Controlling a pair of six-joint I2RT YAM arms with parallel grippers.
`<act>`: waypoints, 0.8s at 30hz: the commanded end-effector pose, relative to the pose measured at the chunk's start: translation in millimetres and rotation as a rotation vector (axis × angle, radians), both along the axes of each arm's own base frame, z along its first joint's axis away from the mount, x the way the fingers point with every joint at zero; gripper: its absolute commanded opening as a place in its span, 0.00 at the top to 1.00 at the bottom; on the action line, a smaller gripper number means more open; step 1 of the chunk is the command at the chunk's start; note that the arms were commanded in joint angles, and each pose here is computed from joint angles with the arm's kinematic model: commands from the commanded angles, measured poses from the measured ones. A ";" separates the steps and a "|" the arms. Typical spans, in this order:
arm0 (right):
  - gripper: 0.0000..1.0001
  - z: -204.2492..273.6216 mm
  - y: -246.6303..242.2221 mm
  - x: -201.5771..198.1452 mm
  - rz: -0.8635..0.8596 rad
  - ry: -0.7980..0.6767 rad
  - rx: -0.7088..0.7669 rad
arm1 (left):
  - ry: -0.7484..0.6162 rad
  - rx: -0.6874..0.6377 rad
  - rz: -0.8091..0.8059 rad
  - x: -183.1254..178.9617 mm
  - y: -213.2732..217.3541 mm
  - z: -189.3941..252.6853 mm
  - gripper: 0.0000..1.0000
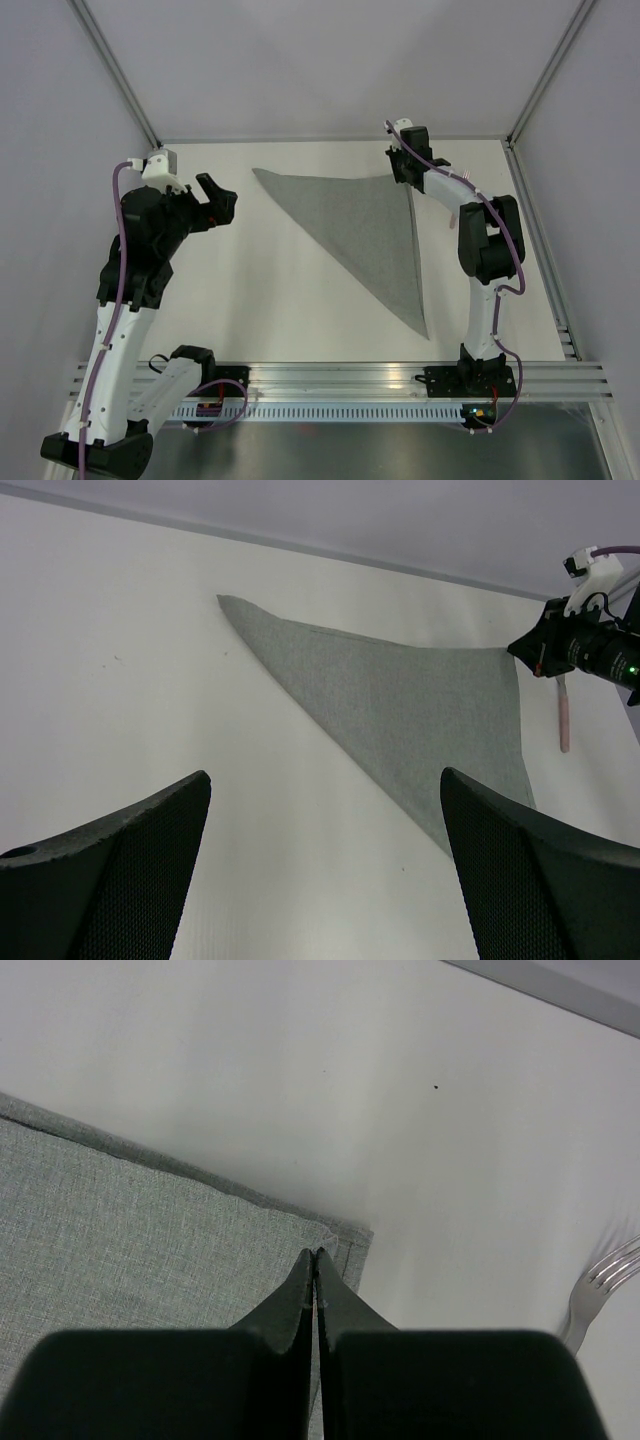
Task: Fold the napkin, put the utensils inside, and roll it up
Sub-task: Fold the napkin
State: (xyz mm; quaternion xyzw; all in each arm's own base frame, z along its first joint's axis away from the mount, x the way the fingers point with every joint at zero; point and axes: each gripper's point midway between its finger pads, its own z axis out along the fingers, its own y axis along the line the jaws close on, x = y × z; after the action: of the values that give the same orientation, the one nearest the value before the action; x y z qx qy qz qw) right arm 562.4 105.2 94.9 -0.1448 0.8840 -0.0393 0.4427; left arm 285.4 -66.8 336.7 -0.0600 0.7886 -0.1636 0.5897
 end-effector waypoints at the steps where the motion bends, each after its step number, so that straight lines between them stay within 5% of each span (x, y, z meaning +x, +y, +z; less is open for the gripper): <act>1: 1.00 31.2 -2.2 5.0 -0.008 -0.076 0.039 | -0.036 0.041 -0.022 3.1 -0.9 5.7 0.00; 24: 1.00 23.1 -19.7 5.2 -0.044 -0.068 0.023 | -0.034 0.042 -0.020 2.4 -0.5 4.2 0.00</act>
State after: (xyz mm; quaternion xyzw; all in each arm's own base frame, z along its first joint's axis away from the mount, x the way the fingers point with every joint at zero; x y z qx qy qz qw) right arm 561.4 96.4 104.1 -0.1353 0.8804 -0.0327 0.4533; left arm 285.7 -66.7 335.3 -0.0601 0.7897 -0.1630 0.5884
